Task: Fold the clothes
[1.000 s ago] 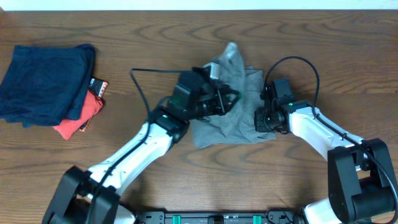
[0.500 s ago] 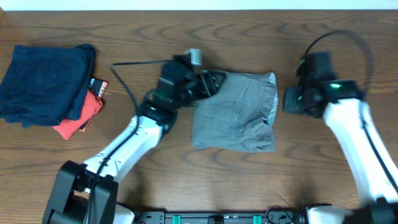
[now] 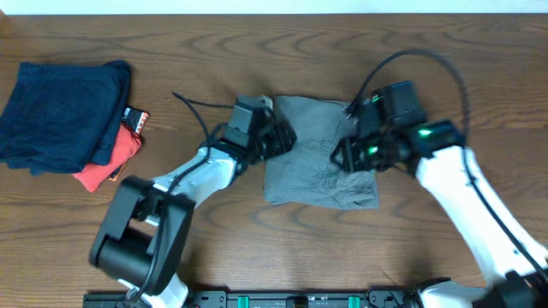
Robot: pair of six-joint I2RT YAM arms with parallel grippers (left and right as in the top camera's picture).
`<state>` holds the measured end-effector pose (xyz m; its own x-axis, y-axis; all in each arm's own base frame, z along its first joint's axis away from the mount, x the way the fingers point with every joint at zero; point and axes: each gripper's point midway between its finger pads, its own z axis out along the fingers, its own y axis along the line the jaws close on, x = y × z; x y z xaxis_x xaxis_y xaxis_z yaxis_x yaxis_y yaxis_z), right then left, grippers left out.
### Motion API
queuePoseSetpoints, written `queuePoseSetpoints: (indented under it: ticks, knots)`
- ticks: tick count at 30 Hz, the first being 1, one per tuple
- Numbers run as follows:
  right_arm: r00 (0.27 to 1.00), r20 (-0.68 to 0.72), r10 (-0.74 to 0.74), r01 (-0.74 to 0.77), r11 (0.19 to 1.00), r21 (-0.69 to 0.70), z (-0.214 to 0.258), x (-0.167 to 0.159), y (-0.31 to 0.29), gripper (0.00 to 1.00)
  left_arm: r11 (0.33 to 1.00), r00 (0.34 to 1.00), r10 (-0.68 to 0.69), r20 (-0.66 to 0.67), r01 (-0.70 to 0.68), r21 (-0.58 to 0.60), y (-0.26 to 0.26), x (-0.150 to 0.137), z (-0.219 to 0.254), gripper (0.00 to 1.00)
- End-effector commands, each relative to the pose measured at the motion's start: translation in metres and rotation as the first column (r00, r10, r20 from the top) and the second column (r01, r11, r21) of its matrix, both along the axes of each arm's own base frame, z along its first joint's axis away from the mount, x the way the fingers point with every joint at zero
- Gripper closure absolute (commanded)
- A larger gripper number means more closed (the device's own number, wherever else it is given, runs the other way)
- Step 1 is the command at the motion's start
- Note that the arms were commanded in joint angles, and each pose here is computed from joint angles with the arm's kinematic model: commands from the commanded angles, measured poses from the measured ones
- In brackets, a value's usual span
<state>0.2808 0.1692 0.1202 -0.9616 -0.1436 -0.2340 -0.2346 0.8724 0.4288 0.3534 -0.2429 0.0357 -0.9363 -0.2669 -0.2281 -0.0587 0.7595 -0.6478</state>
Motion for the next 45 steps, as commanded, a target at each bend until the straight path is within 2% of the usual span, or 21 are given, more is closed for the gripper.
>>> queuePoseSetpoints:
  ticks: [1, 4, 7, 9, 11, 14, 16, 18, 20, 22, 23, 25, 28, 33, 37, 45]
  knots:
    - [0.991, -0.131, 0.032, -0.035, 0.999, -0.024, -0.042, -0.026, 0.001, 0.69, 0.998, 0.995, -0.067, -0.068, 0.067, 0.006, -0.012, -0.02, -0.008, 0.57]
    - [0.975, -0.214, -0.064, 0.032, 0.988, -0.15, -0.082, -0.039, -0.022, 0.72, 0.993, 0.977, -0.101, -0.189, 0.11, 0.036, -0.012, -0.052, -0.021, 0.57]
    - [0.949, -0.214, -0.233, 0.157, 0.934, -0.322, -0.108, -0.041, -0.059, 0.72, 0.985, 0.94, -0.168, -0.296, 0.174, -0.003, -0.021, -0.083, -0.023, 0.58]
    - [0.917, -0.163, -0.364, 0.27, 0.867, -0.42, -0.114, -0.034, -0.086, 0.73, 0.972, 0.911, -0.233, -0.341, 0.222, -0.07, -0.033, -0.101, -0.017, 0.57]
    - [0.889, -0.055, -0.454, 0.378, 0.797, -0.471, -0.112, -0.014, -0.113, 0.73, 0.952, 0.884, -0.305, -0.354, 0.27, -0.146, -0.047, -0.117, -0.006, 0.57]
    - [0.864, 0.121, -0.489, 0.49, 0.761, -0.425, -0.101, 0.033, -0.133, 0.64, 0.936, 0.885, -0.348, -0.31, 0.311, -0.163, -0.056, -0.123, 0.009, 0.57]
    - [0.874, 0.209, -0.439, 0.486, 0.798, -0.356, -0.09, 0.063, -0.132, 0.59, 0.936, 0.91, -0.348, -0.224, 0.324, -0.137, -0.055, -0.114, 0.024, 0.56]
    - [0.883, 0.248, -0.398, 0.462, 0.827, -0.319, -0.081, 0.078, -0.128, 0.57, 0.952, 0.943, -0.304, -0.136, 0.297, -0.067, -0.046, -0.098, 0.035, 0.5]
    - [0.889, 0.27, -0.368, 0.442, 0.844, -0.304, -0.072, 0.086, -0.123, 0.57, 0.974, 0.974, -0.225, 0.005, 0.224, 0.036, -0.031, -0.069, 0.05, 0.21]
    - [0.894, 0.274, -0.354, 0.43, 0.851, -0.303, -0.071, 0.088, -0.121, 0.55, 0.979, 0.972, -0.182, 0.149, 0.166, 0.115, -0.019, -0.043, 0.065, 0.04]
    - [0.897, 0.268, -0.35, 0.424, 0.853, -0.304, -0.071, 0.086, -0.119, 0.55, 0.976, 0.953, -0.189, 0.236, 0.156, 0.154, -0.016, -0.03, 0.074, 0.01]
    - [0.907, 0.249, -0.341, 0.407, 0.86, -0.306, -0.073, 0.082, -0.115, 0.51, 0.967, 0.907, -0.23, 0.354, 0.171, 0.189, -0.016, -0.012, 0.087, 0.02]
    - [0.918, 0.227, -0.325, 0.384, 0.872, -0.305, -0.075, 0.076, -0.108, 0.47, 0.97, 0.882, -0.225, 0.414, 0.163, 0.182, -0.014, 0.008, 0.088, 0.02]
    - [0.922, 0.224, -0.317, 0.376, 0.875, -0.306, -0.075, 0.075, -0.105, 0.44, 0.946, 0.861, -0.322, 0.393, 0.308, 0.099, -0.027, 0.018, 0.076, 0.02]
    - [0.923, 0.22, -0.317, 0.374, 0.874, -0.309, -0.076, 0.074, -0.105, 0.44, 0.909, 0.821, -0.409, 0.398, 0.405, 0.099, -0.044, 0.027, 0.067, 0.02]
    - [0.926, 0.205, -0.317, 0.369, 0.873, -0.318, -0.078, 0.07, -0.106, 0.43, 0.897, 0.834, -0.435, 0.34, 0.436, 0.078, -0.053, 0.035, 0.03, 0.02]
